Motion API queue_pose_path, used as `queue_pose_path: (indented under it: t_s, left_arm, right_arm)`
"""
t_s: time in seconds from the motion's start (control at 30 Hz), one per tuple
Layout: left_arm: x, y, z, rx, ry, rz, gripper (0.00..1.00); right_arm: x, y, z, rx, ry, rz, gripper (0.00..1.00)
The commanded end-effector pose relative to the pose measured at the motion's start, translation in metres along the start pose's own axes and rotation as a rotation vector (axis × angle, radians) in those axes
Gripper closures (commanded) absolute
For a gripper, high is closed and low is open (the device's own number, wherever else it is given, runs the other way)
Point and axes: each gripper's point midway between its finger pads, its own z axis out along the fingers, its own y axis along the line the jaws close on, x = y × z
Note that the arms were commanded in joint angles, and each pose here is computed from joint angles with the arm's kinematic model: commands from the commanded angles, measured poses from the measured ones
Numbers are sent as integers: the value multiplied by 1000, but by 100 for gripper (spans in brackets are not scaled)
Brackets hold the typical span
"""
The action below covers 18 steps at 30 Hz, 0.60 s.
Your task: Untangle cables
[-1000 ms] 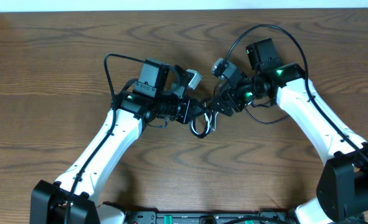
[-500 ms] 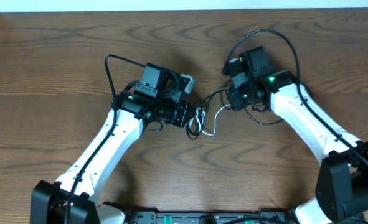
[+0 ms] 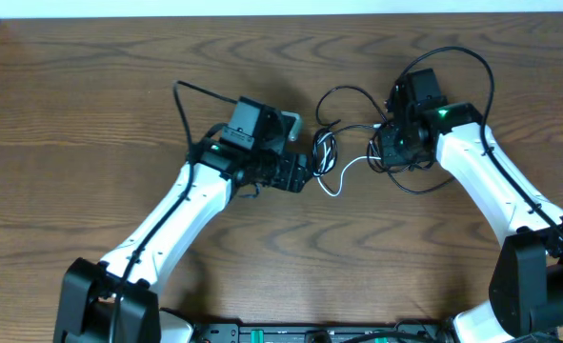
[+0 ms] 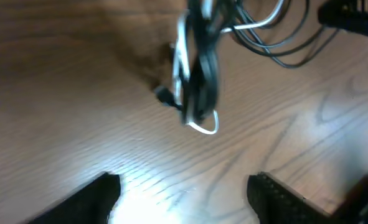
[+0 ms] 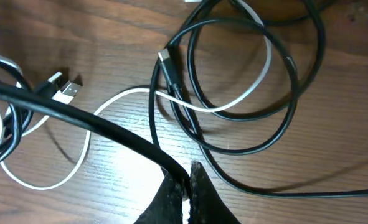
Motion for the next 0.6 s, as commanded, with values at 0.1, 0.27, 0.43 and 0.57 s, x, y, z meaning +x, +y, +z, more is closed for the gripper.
queue_pose_path:
  t_s: [0.1, 0.27, 0.43, 0.57]
  left_arm:
    - [-19, -32, 12, 26, -83, 120, 51]
    - [-33, -19, 22, -46, -131, 106, 49]
    - [-36, -13, 42, -46, -128, 98, 53]
    - [-41, -15, 40, -40, -148, 100, 59]
  right_arm:
    - [1, 3, -9, -17, -12, 4, 99]
    - [1, 6, -9, -37, -8, 3, 99]
    - [1, 6, -9, -37, -8, 3, 99]
    - [1, 6, -9, -37, -8, 3, 99]
